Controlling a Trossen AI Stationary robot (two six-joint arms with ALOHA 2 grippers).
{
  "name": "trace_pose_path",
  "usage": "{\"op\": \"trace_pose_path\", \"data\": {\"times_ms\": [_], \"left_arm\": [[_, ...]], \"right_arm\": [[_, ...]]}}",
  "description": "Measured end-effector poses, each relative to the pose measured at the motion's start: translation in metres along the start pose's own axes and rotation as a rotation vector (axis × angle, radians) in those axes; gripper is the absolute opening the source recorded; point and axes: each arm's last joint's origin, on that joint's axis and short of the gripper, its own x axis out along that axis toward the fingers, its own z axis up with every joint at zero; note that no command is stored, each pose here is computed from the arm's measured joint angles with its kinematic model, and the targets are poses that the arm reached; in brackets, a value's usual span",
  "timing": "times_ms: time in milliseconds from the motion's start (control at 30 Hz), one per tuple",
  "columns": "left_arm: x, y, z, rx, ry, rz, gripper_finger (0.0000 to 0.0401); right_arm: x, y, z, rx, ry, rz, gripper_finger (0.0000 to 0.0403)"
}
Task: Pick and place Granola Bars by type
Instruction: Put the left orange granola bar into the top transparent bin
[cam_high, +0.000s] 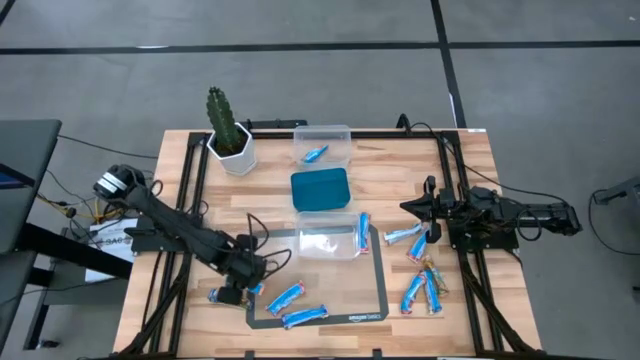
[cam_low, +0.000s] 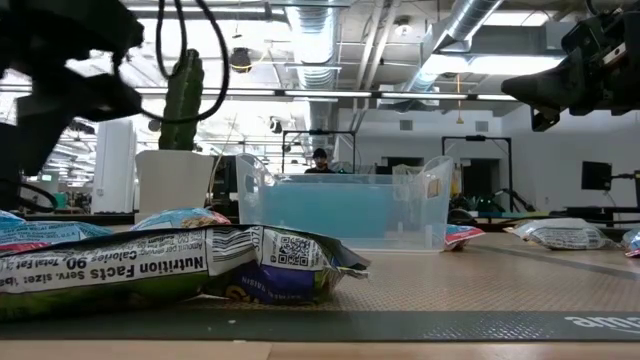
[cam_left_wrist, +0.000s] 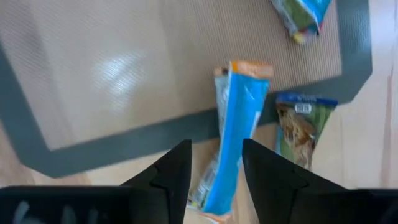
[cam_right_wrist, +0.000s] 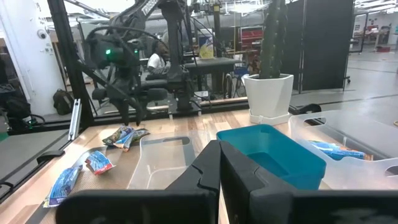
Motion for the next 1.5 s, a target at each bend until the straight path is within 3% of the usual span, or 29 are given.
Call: {"op": "trace_pose_path", "data": {"times_ms": [433, 833, 967, 1267, 1500], "left_arm": [[0.02, -0.01, -0.015, 0.033, 0.089, 0.034, 0.0172], [0.041, -0.01, -0.025, 0.033, 0.033, 0.007, 0.0207], [0.041, -0.01, -0.025, 0.028, 0.03, 0.01, 0.0185], [0.041, -0.01, -0.025, 0.027, 0.031, 0.008, 0.0091], [0.041, -0.011, -0.023, 0.027, 0.01, -0.001, 0.0063]], "right_arm": [[0.0, 0.0, 0.0, 0.0, 0.0, 0.0, 0.0], [0.0, 0.0, 0.0, 0.0, 0.0, 0.0, 0.0], [0.0, 0.0, 0.0, 0.0, 0.0, 0.0, 0.0], [0.0, 0.0, 0.0, 0.0, 0.0, 0.0, 0.0], [0.0, 0.0, 0.0, 0.0, 0.0, 0.0, 0.0]]}}
